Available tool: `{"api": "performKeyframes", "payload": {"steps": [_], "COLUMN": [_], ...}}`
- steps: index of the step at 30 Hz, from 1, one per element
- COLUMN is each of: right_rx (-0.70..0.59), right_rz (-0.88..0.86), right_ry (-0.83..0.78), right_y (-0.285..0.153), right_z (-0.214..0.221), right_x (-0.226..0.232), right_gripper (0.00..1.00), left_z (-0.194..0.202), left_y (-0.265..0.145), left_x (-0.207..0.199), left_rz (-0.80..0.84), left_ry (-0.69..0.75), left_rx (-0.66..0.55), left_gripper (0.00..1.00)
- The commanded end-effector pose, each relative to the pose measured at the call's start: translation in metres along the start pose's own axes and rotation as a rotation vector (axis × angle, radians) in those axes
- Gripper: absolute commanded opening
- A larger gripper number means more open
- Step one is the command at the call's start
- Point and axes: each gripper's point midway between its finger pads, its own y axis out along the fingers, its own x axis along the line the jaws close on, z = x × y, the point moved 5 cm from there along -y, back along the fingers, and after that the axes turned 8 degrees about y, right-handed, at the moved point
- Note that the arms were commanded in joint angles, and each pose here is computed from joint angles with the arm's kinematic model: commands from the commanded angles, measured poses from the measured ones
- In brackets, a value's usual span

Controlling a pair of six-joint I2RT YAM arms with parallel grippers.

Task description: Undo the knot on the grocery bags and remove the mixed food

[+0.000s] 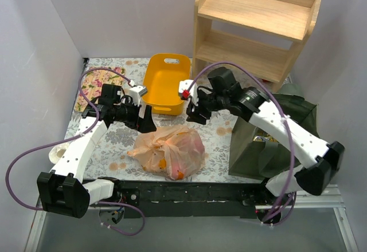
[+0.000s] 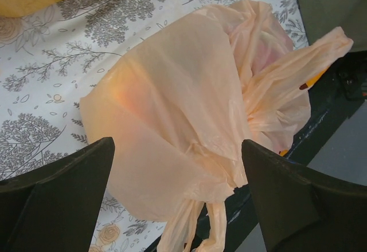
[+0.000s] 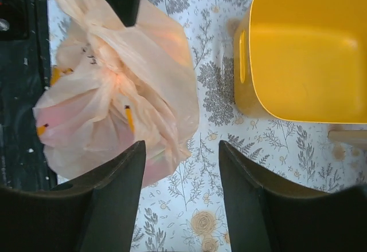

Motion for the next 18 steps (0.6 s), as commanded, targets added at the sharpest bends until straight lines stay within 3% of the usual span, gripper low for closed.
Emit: {"api": "performKeyframes", "payload": {"steps": [1,8,18], "right_rx": [-0.071,-0.007,0.082], "right_rz": [-0.064,-0.205,-0.254], "right_ry": [0.046,0.12,0.117], "right_y": [-0.015,0.029,0.096], "right_z": [-0.004,0.032,0.029], "right_x": [0.032,0.067,0.078], "right_gripper": [0.6,0.57,0.6], "left_z": [0.003,0.008,0.017], "left_y": [-0.004,0.006,0.015], "left_x": [-0.014,-0.019,-0.019], "left_rz": [0.086,0.168,0.193], "left_ry": [0.036,-0.012,-0.027], "left_rx": [-0.019,0.027,0.058], "left_gripper": [0.92,0.86,0.74]}}
